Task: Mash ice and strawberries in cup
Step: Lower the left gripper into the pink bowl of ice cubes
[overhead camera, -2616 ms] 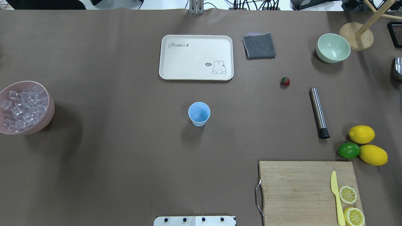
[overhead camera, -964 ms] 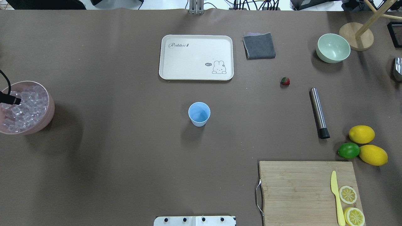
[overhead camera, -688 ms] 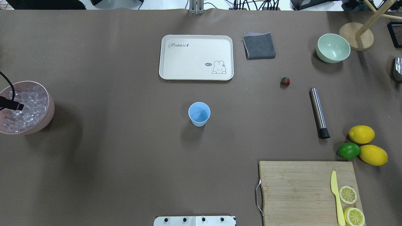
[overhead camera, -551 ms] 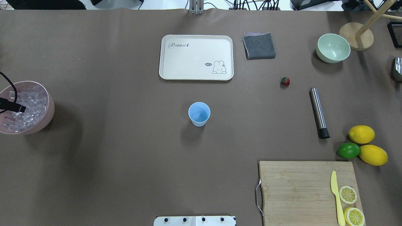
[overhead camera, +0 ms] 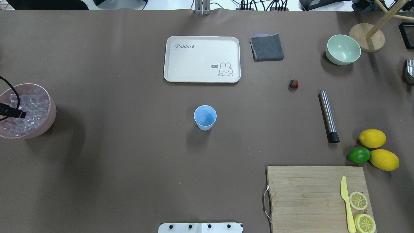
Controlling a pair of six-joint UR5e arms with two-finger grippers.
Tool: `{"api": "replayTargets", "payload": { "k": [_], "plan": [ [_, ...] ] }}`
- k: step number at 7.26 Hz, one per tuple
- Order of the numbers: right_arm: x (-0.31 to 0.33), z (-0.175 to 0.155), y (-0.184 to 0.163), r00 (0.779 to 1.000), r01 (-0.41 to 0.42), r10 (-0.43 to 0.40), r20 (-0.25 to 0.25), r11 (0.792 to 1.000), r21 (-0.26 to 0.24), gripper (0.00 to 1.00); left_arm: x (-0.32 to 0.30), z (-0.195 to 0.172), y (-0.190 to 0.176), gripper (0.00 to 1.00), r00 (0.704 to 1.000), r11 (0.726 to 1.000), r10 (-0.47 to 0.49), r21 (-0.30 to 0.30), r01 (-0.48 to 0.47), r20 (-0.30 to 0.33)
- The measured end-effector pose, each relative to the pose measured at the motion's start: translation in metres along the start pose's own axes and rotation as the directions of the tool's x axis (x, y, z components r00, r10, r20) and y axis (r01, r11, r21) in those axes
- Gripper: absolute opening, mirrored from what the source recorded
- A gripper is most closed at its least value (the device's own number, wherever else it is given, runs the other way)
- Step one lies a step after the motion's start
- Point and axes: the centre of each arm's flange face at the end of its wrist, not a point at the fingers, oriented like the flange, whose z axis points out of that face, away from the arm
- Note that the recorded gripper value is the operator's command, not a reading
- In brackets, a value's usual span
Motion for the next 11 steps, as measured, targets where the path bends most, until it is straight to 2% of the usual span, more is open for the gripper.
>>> {"api": "replayTargets", "payload": {
  "k": [7,10,11],
  "plan": [
    [0.0008,0.0004,0.0003,1.000,0.000,0.000,-0.003,1.000,-0.001,1.00,-0.0085,0.0080,-0.0002,0.60,1.000,1.000,-0.004,-0.003,0.004,0.027],
    [0.0012,0.0007,0.0008,1.000,0.001,-0.001,-0.003,1.000,-0.001,1.00,-0.0079,0.0087,-0.0013,0.36,1.000,1.000,-0.004,-0.003,0.004,0.027],
    [0.0009,0.0005,0.0008,1.000,0.001,-0.001,-0.002,1.000,-0.001,1.00,-0.0073,0.0082,-0.0016,0.35,1.000,1.000,-0.003,-0.002,0.003,0.026]
  ]
}}
